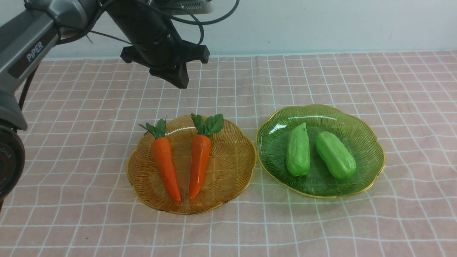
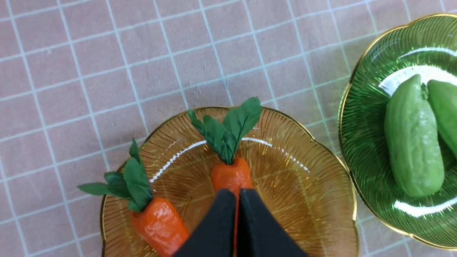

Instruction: Put different types of vegetables on the plate.

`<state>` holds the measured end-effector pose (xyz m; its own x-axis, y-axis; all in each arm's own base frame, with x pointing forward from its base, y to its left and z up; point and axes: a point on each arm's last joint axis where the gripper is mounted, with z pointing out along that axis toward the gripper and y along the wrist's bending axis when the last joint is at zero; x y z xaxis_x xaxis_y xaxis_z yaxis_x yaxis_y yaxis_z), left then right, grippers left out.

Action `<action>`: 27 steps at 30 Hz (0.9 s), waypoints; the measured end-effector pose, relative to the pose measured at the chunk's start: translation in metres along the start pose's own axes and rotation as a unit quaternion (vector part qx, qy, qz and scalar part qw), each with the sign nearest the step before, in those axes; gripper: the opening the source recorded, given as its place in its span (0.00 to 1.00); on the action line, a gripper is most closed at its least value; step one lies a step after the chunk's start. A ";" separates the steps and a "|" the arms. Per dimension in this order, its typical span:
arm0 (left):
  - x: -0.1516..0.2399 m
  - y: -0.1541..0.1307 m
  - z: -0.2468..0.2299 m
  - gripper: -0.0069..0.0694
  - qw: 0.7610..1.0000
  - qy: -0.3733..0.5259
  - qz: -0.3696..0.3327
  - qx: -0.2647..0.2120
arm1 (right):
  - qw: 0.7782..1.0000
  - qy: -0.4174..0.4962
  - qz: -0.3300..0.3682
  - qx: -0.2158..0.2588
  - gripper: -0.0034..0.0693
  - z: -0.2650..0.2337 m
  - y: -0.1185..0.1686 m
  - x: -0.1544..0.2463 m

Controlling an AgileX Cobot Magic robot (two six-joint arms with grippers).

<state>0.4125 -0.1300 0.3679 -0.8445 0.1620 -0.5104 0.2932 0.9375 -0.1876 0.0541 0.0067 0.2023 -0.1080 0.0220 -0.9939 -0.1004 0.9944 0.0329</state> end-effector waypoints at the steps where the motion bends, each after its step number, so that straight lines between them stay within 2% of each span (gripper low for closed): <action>1: 0.001 0.000 -0.003 0.09 1.000 -0.001 0.000 0.000 | 1.000 0.007 -0.002 0.004 0.03 0.001 -0.001 0.005; 11: 0.036 -0.006 -0.047 0.09 1.000 0.005 0.003 0.000 | 0.998 0.057 -0.025 0.016 0.03 0.003 -0.003 0.024; 19: 0.087 -0.010 -0.101 0.09 1.000 -0.005 0.025 -0.012 | 0.998 0.058 -0.034 0.018 0.03 0.003 -0.003 0.024; 24: 0.145 -0.008 -0.141 0.09 0.998 -0.019 0.039 -0.040 | 0.998 0.058 -0.034 0.018 0.03 0.003 -0.003 0.024; 27: 0.197 -0.007 -0.162 0.09 0.997 -0.032 0.043 -0.047 | 0.998 0.058 -0.035 0.018 0.03 0.003 -0.003 0.024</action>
<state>0.1717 -0.0552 0.4042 -0.7873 0.2257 -0.5738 0.3174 0.9462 -0.0634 0.0545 0.0041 0.1782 -0.2163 -0.0573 -0.9747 -0.0757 0.9963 -0.0417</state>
